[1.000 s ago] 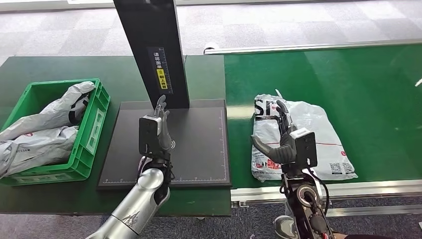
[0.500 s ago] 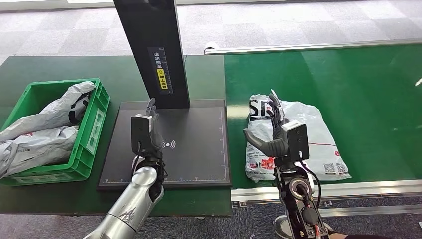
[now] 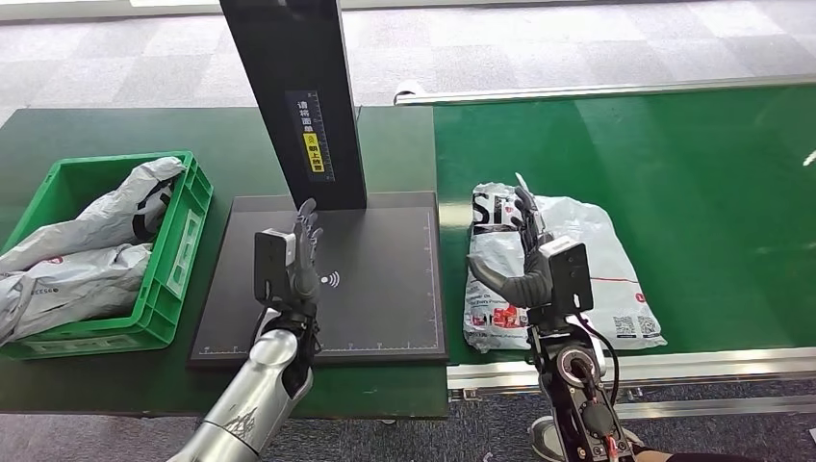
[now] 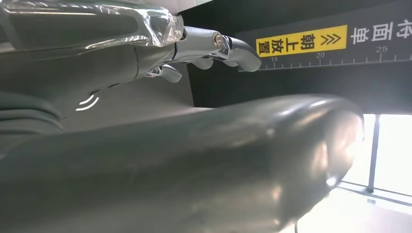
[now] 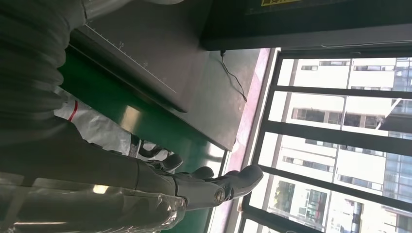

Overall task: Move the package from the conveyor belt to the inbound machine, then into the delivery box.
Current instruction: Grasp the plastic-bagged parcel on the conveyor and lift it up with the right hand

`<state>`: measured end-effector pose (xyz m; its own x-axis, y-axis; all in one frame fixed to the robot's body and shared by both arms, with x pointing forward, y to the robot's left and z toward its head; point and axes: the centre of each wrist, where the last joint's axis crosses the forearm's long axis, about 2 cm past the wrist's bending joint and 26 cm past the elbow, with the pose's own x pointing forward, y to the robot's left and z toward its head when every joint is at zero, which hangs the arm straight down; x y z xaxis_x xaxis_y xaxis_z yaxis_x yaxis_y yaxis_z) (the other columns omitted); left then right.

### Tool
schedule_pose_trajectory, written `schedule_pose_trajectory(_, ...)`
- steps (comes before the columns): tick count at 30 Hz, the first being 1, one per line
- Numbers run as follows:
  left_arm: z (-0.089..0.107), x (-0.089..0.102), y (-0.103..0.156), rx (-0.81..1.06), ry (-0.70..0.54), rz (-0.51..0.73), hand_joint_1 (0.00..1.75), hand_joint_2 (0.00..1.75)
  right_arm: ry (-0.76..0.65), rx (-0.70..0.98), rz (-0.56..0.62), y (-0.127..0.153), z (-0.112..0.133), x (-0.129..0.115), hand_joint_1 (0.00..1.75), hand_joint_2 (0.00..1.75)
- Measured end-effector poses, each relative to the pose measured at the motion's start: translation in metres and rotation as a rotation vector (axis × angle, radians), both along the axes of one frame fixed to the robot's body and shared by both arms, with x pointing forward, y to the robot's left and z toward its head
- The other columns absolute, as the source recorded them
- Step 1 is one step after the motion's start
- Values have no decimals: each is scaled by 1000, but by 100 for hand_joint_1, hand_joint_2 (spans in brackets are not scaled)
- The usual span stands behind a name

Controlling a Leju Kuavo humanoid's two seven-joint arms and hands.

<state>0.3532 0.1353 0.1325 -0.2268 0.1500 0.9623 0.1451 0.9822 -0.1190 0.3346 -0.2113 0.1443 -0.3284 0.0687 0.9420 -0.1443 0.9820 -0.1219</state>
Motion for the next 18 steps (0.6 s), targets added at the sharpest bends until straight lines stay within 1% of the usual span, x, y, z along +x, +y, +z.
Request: schedule_pose_trajectory(18,-5,-4,7,12,-2,9,0,0,8,2,3,2,-2,0,0,175)
